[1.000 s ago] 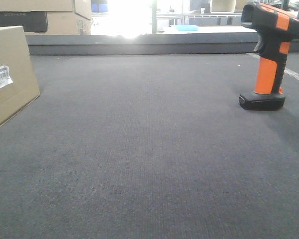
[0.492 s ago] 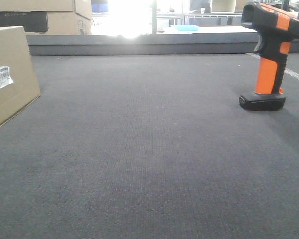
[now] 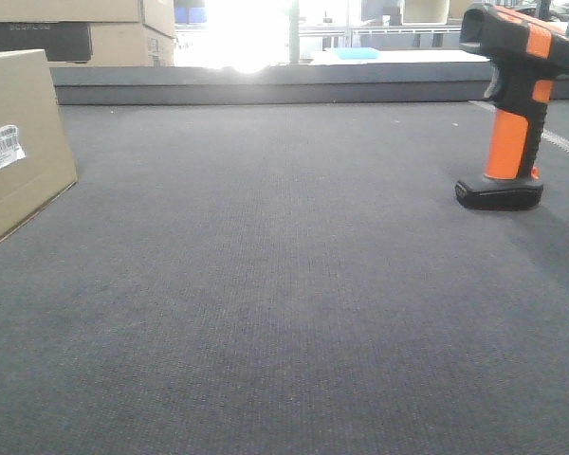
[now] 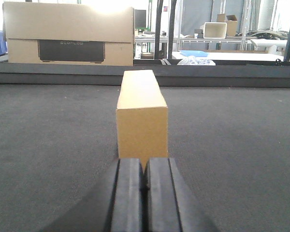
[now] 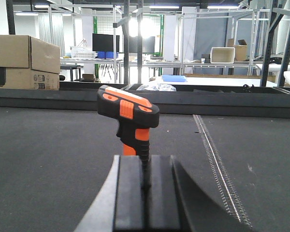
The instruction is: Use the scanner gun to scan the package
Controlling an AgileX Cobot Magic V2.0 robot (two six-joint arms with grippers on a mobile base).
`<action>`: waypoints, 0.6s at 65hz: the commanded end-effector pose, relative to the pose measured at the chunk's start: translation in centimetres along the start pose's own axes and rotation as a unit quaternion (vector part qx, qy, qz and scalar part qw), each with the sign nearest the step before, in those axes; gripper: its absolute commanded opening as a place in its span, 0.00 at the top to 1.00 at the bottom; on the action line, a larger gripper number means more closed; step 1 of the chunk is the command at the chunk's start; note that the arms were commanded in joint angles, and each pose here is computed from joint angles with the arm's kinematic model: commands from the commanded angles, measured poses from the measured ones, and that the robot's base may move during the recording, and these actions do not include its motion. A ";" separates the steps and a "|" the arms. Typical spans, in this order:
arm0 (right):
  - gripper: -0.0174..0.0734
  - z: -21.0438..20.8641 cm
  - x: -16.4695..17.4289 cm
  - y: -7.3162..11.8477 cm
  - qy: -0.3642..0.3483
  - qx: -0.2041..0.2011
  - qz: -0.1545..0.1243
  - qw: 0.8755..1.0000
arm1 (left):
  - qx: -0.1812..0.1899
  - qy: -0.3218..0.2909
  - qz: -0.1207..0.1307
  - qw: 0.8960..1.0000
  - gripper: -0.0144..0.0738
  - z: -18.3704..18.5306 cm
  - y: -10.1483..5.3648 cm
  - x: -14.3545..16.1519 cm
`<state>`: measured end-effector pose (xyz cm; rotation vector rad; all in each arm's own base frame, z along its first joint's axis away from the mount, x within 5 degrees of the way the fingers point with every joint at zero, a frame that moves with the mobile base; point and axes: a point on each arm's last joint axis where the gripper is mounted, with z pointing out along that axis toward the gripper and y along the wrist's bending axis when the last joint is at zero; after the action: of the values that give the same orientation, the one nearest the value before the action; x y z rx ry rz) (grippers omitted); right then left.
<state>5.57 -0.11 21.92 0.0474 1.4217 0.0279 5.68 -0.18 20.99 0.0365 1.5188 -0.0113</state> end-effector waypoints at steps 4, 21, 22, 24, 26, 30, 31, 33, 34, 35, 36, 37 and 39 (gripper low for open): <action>0.99 0.0 -0.2 0.0 -0.014 0.003 0.000 1.000 | -0.001 -0.013 -0.003 1.000 0.96 -0.1 0.0 -0.2; 0.99 0.0 -0.2 0.0 -0.014 0.003 0.000 1.000 | -0.001 -0.013 -0.003 1.000 0.96 -0.1 0.0 -0.2; 0.99 0.0 -0.2 0.0 -0.014 0.003 0.000 1.000 | -0.001 -0.013 -0.003 1.000 0.96 -0.1 0.0 -0.2; 0.99 0.0 -0.2 0.0 -0.014 0.003 0.000 1.000 | -0.001 -0.013 -0.003 1.000 0.96 -0.1 0.0 -0.2; 0.99 0.0 -0.2 0.0 -0.014 0.003 0.000 1.000 | -0.001 -0.013 -0.003 1.000 0.96 -0.1 0.0 -0.2; 0.99 0.0 -0.2 0.0 -0.014 0.003 0.000 1.000 | -0.001 -0.013 -0.003 1.000 0.96 -0.1 0.0 -0.2; 0.99 0.0 -0.2 0.0 -0.014 0.003 0.000 1.000 | -0.001 -0.013 -0.003 1.000 0.96 -0.1 0.0 -0.2; 0.99 0.0 -0.2 0.0 -0.014 0.003 0.000 1.000 | -0.001 -0.013 -0.003 1.000 0.96 -0.1 0.0 -0.2; 0.99 0.0 -0.2 0.0 -0.014 0.003 0.000 1.000 | -0.001 -0.013 -0.003 1.000 0.96 -0.1 0.0 -0.2; 0.99 0.0 -0.2 0.0 -0.014 0.003 0.000 1.000 | -0.001 -0.013 -0.003 1.000 0.96 -0.1 0.0 -0.2; 0.99 0.0 -0.2 0.0 -0.014 0.003 0.000 1.000 | -0.001 -0.013 -0.003 1.000 0.96 -0.1 0.0 -0.2; 0.99 0.0 -0.2 0.0 -0.014 0.003 0.000 1.000 | -0.001 -0.013 -0.003 1.000 0.96 -0.1 0.0 -0.2; 0.99 0.0 -0.2 0.0 -0.014 0.003 0.000 1.000 | -0.001 -0.013 -0.003 1.000 0.96 -0.1 0.0 -0.2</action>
<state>5.57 -0.11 21.92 0.0489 1.4217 0.0294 5.68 -0.18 21.02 0.0352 1.5149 -0.0128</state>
